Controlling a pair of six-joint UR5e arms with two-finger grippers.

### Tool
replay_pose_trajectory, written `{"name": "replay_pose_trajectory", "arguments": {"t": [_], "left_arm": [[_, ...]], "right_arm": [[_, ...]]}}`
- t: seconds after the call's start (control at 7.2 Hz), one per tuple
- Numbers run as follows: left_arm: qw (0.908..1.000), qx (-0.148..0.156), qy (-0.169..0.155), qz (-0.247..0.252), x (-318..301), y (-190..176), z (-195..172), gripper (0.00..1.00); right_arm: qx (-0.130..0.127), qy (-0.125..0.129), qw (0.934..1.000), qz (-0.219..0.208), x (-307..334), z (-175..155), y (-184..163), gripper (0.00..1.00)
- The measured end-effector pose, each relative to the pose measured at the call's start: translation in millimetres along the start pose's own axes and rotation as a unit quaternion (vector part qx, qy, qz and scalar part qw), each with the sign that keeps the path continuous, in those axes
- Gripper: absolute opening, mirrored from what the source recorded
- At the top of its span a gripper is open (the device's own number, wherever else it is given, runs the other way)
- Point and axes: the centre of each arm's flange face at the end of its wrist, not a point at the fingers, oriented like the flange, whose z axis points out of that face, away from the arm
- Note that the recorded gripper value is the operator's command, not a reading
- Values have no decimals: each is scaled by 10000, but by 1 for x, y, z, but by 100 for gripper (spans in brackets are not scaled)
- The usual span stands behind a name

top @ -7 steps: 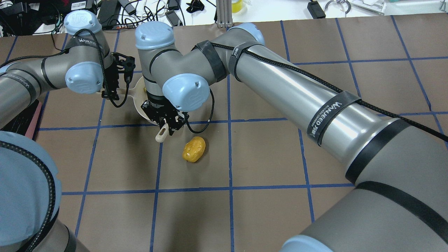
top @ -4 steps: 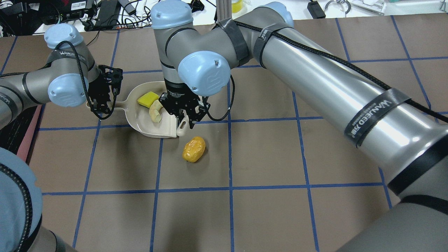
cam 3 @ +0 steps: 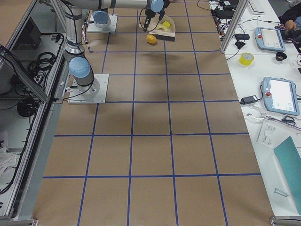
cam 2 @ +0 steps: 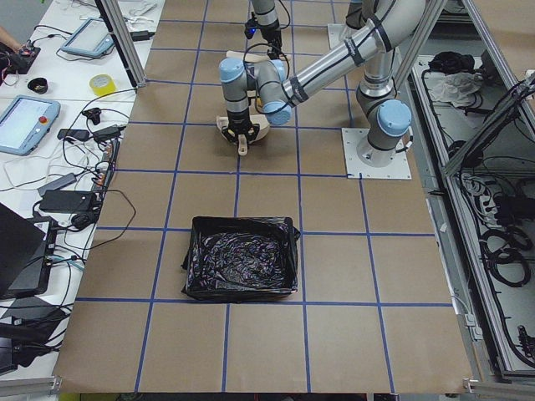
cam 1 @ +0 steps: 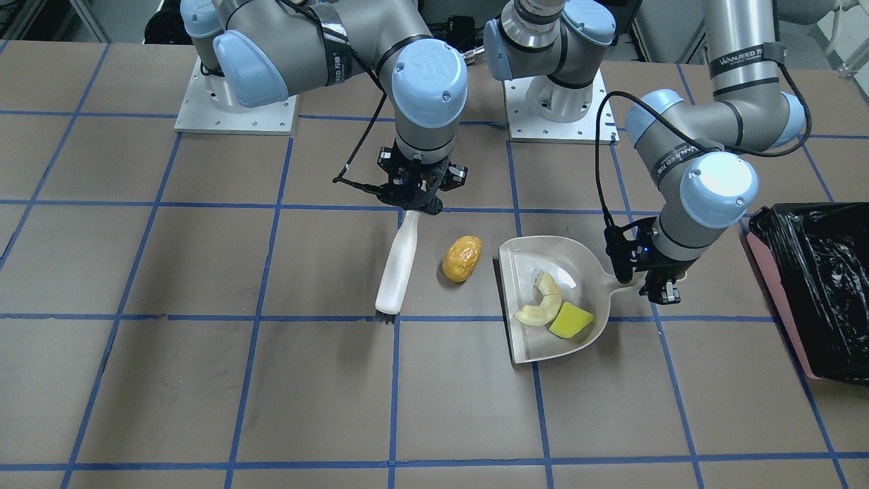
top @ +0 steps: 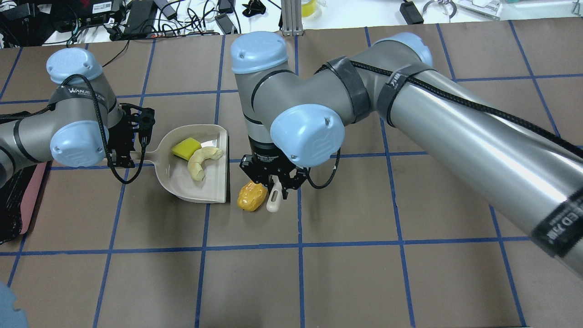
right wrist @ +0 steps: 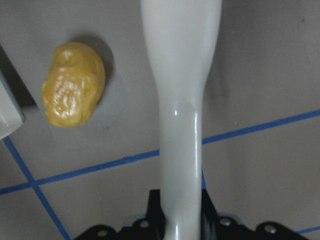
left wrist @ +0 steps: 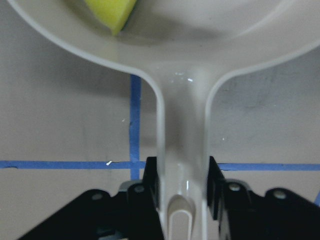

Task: Sweep and dump trash into bin
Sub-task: 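Sweep the yellow-orange potato into the dustpan with the brush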

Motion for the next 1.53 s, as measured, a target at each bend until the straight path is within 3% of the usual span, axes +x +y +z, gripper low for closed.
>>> {"name": "replay_pose_trajectory", "arguments": {"t": [0.28,0.83,1.11,1.53], "left_arm": [[10000,-37,-7,44,33,-8,-5,0],[9999,-81,-148,16,58,-17,-2,0],[9998,-108,-159,9,61,-26,2,0],[9998,-105,-147,26,61,-30,4,0]], "right_arm": [[-89,71,9998,137,16,28,24,0],[234,-146,9994,190,-11,71,53,0],[327,-232,9990,181,-19,90,56,0],[272,-436,9981,350,-41,116,52,0]]}}
